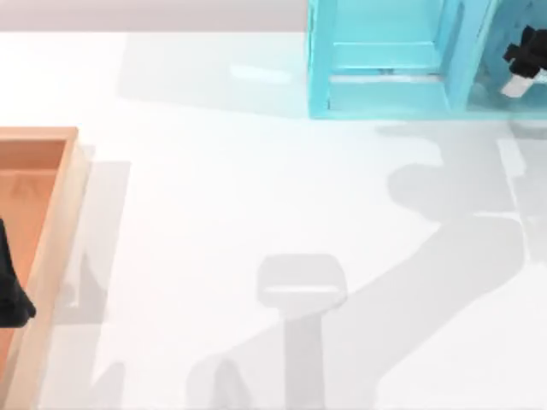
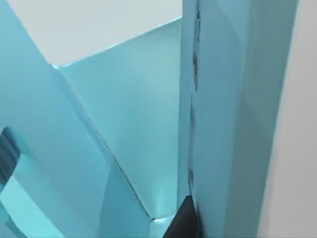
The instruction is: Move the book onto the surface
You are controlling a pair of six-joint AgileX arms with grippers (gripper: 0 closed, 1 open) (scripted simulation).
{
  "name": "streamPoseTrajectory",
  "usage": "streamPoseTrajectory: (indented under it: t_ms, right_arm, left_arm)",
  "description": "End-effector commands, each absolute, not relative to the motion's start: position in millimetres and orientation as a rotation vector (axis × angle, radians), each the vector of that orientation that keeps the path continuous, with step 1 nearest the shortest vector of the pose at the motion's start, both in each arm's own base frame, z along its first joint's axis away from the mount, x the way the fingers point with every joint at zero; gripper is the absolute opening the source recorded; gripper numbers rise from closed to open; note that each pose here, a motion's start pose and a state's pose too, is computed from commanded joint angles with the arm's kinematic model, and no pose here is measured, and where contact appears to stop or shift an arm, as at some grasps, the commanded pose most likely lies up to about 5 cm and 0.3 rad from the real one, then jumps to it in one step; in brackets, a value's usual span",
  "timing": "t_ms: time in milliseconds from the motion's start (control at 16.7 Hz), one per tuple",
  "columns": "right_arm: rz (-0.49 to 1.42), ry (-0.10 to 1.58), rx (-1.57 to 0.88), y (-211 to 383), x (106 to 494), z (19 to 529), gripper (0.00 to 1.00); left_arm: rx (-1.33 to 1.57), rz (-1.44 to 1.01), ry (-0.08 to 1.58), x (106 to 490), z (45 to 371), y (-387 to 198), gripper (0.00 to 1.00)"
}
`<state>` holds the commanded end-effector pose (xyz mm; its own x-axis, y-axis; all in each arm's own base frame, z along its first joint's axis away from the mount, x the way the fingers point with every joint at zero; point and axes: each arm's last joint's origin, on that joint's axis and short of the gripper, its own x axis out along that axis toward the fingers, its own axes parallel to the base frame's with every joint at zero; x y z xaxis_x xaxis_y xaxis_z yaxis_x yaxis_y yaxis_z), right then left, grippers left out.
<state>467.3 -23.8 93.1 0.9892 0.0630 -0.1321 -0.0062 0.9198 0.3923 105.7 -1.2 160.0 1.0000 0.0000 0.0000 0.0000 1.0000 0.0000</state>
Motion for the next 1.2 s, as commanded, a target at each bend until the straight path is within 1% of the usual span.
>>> streamPoseTrajectory:
  t_ms: [180,300,480,660,780,900,1020,1200]
  right_arm:
    - [0.035,0.145,0.404,-25,450,134,0.00]
    - [0.038,0.143,0.404,-25,429,170,0.00]
    - [0.042,0.133,0.403,-24,385,221,0.00]
    - [0.046,0.119,0.401,-22,335,259,0.00]
    - [0.046,0.121,0.399,-21,306,270,0.00]
    - [0.043,0.132,0.399,-20,286,274,0.00]
    - [0.041,0.140,0.399,-20,275,275,0.00]
    - [0.041,0.141,0.399,-20,273,275,0.00]
  left_arm:
    - [0.000,0.000,0.000,106,160,-1,1.00]
    - [0.000,0.000,0.000,106,160,-1,1.00]
    - [0.000,0.000,0.000,106,160,-1,1.00]
    - [0.000,0.000,0.000,106,160,-1,1.00]
    - [0.000,0.000,0.000,106,160,-1,1.00]
    - [0.000,0.000,0.000,106,160,-1,1.00]
    - [0.000,0.000,0.000,106,160,-1,1.00]
    - [0.000,0.000,0.000,106,160,-1,1.00]
